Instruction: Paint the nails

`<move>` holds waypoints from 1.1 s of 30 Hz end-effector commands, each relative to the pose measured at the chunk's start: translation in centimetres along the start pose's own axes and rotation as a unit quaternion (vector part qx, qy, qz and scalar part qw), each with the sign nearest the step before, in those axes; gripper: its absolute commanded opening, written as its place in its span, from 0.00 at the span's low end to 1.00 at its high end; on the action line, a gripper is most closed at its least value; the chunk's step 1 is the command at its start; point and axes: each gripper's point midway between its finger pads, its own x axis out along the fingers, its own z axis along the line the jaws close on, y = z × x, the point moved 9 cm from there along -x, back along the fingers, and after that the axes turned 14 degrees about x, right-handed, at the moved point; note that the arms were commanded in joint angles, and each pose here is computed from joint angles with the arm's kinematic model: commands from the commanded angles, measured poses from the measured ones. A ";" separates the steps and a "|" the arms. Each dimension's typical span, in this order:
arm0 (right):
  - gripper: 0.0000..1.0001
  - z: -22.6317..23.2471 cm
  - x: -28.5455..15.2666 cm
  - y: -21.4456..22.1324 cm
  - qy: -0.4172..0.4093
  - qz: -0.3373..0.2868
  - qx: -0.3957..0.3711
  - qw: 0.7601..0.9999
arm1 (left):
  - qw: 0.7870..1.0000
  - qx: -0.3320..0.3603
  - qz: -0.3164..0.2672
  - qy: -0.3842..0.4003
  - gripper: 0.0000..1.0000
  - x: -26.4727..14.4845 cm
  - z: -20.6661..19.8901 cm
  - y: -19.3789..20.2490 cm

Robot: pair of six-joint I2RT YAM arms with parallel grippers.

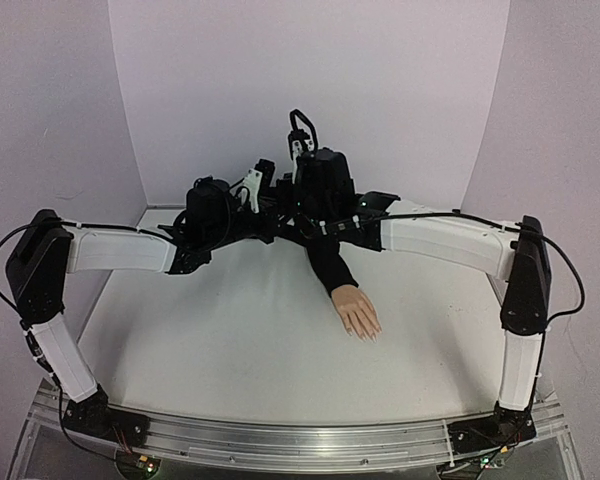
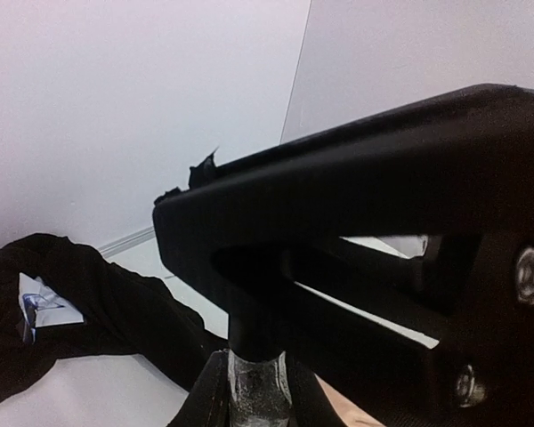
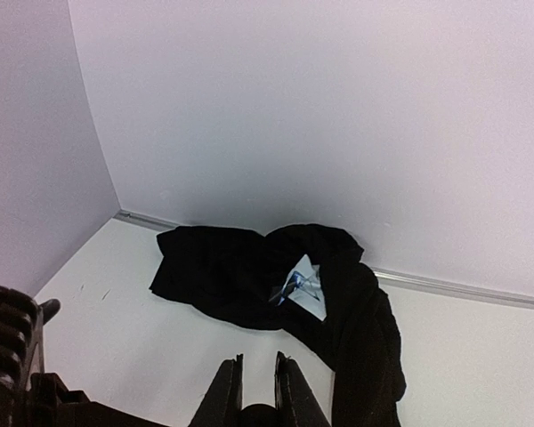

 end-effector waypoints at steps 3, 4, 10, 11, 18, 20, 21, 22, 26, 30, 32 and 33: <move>0.45 -0.8 -2.3 -2.1 -0.049 0.028 -0.024 0.998 | 0.996 0.009 -0.052 -0.065 0.00 -1.2 2.8 -2.4; 0.52 -1.0 -2.6 -2.3 -0.094 0.047 -0.020 0.994 | 0.997 0.010 -0.052 -0.048 0.00 -1.5 2.5 -2.1; 0.63 -3.4 -3.3 -2.2 -0.310 0.152 0.001 0.939 | 0.997 0.009 -0.060 0.040 0.00 -2.8 0.6 -1.6; 0.63 -3.7 -3.3 -2.1 -0.325 0.160 0.004 0.932 | 0.997 0.008 -0.062 0.055 0.00 -2.9 0.4 -1.6; 0.52 -4.8 -2.1 -2.4 -0.370 0.181 0.040 0.910 | 0.989 0.004 -0.076 0.129 0.00 -2.9 -0.7 -2.2; 0.48 -4.8 -2.0 -2.2 -0.379 0.188 0.043 0.905 | 0.987 0.003 -0.075 0.139 0.00 -2.7 -0.8 -2.3; 0.46 -4.8 -1.9 -2.1 -0.380 0.190 0.045 0.904 | 0.987 0.003 -0.076 0.141 0.00 -2.6 -0.8 -2.4; 0.44 -4.8 -1.8 -2.1 -0.378 0.190 0.046 0.905 | 0.987 0.002 -0.073 0.142 0.00 -2.4 -0.8 -2.3; 0.33 -4.7 -1.1 -2.0 -0.372 0.178 0.059 0.909 | 0.988 -0.002 -0.071 0.138 0.00 -1.7 -0.5 -2.3; 0.28 -4.8 -0.5 -1.4 -0.365 0.178 0.067 0.911 | 0.987 -0.002 -0.075 0.140 0.00 -1.3 -0.5 -2.6; 0.18 -4.9 -0.5 -1.5 -0.361 0.174 0.067 0.914 | 0.987 -0.001 -0.073 0.140 0.00 -1.2 -0.5 -2.7; 0.13 -5.0 -0.4 -1.5 -0.356 0.171 0.067 0.916 | 0.988 -0.001 -0.072 0.139 0.00 -1.1 -0.4 -2.6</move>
